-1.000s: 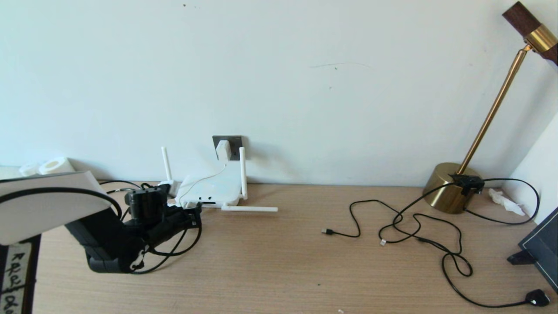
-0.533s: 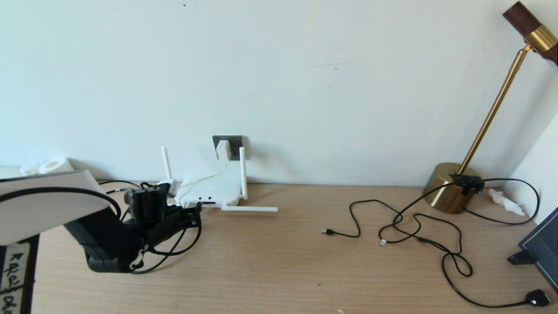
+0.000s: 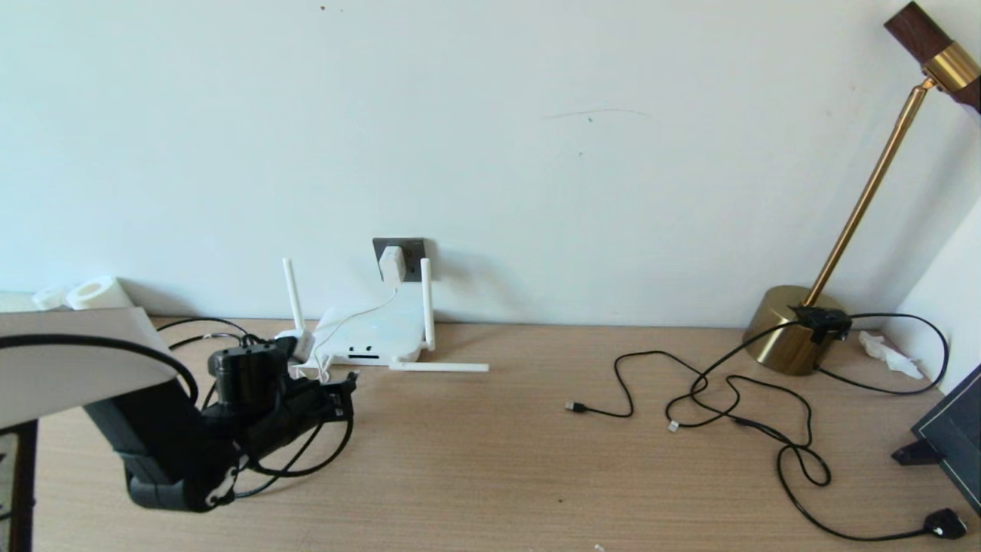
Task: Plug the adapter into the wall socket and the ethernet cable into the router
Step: Plug cable into router interface
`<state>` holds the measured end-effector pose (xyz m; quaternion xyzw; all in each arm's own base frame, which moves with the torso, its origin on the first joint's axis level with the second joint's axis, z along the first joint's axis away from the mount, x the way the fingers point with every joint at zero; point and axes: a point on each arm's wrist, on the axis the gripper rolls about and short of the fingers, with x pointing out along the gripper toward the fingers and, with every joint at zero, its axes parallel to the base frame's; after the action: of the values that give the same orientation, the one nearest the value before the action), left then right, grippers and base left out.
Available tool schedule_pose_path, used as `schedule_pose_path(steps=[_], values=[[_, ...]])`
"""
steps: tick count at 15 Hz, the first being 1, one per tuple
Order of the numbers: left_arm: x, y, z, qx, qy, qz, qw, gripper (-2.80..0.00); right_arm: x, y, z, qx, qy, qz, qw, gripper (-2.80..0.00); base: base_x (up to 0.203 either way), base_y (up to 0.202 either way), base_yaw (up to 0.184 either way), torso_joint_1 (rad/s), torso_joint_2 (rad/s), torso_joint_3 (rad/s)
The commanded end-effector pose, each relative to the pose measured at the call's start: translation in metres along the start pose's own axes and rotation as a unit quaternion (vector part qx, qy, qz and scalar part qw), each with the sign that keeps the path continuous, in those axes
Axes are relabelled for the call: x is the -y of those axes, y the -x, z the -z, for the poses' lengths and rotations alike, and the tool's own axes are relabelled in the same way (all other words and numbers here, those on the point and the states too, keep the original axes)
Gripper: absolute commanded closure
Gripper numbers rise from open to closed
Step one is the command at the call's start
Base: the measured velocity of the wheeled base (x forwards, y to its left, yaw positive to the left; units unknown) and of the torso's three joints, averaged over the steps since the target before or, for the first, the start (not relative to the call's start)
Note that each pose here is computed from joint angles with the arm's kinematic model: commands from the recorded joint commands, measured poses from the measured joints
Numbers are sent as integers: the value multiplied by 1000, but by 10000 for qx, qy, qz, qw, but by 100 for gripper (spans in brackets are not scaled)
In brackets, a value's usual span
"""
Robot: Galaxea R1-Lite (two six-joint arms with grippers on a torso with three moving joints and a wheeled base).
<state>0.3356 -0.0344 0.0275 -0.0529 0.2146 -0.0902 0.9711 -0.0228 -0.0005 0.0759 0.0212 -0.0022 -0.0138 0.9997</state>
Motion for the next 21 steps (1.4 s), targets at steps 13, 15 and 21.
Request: schedule_pose_path(steps=[13,15,21], values=[[147,185,-120,1792,-4457,891,8725,0,0,0,0,11,33,-1,10000,0,0,0,0,0,0,0],[186,202,-115,1916,-4785,1026,8508,0,0,2,-8,164,-116,-18,9998,0,0,0,0,0,0,0],[226,244,-120,3083,-5366,745,7820,0,-14,-5,-136,-848,-2081,-1787,9579,0,0,0,0,0,0,0]])
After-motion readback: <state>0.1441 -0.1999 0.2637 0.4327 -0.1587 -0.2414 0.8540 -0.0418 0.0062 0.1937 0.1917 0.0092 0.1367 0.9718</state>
